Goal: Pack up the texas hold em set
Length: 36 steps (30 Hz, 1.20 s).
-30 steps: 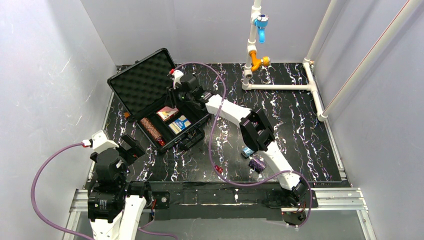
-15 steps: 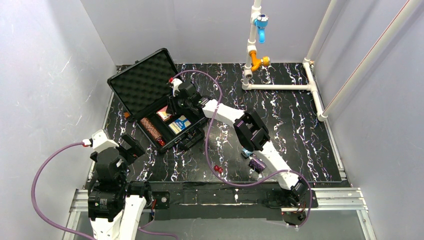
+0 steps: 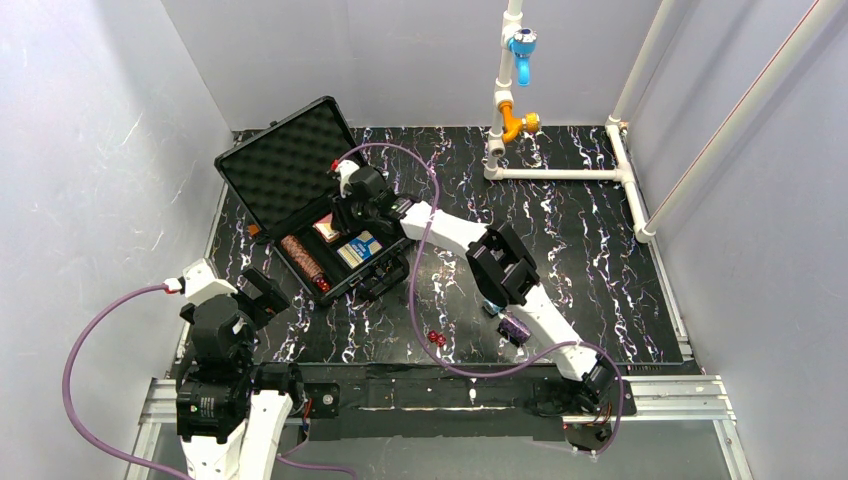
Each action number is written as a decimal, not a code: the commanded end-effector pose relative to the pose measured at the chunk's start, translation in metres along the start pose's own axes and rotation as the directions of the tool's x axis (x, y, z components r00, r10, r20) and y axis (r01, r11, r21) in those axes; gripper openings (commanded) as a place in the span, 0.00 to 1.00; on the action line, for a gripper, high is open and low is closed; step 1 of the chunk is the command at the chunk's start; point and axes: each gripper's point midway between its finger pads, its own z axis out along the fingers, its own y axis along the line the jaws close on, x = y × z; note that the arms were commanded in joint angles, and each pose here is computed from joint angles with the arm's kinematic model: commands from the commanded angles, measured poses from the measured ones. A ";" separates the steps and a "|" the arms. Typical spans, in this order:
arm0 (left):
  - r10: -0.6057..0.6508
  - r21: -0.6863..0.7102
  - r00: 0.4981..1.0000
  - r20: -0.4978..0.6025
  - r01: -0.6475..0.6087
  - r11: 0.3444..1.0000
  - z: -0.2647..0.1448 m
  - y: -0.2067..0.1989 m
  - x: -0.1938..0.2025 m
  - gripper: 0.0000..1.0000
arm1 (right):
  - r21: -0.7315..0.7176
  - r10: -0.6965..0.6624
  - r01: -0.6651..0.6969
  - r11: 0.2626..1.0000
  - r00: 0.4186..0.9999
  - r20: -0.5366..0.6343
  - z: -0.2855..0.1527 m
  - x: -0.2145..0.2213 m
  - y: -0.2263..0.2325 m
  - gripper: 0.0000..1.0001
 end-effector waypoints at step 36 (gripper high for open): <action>0.017 0.003 1.000 -0.015 -0.017 1.000 0.003 -0.001 0.002 0.95 | 0.371 0.125 -0.213 0.904 0.961 0.247 -0.196 -0.052 -0.047 0.98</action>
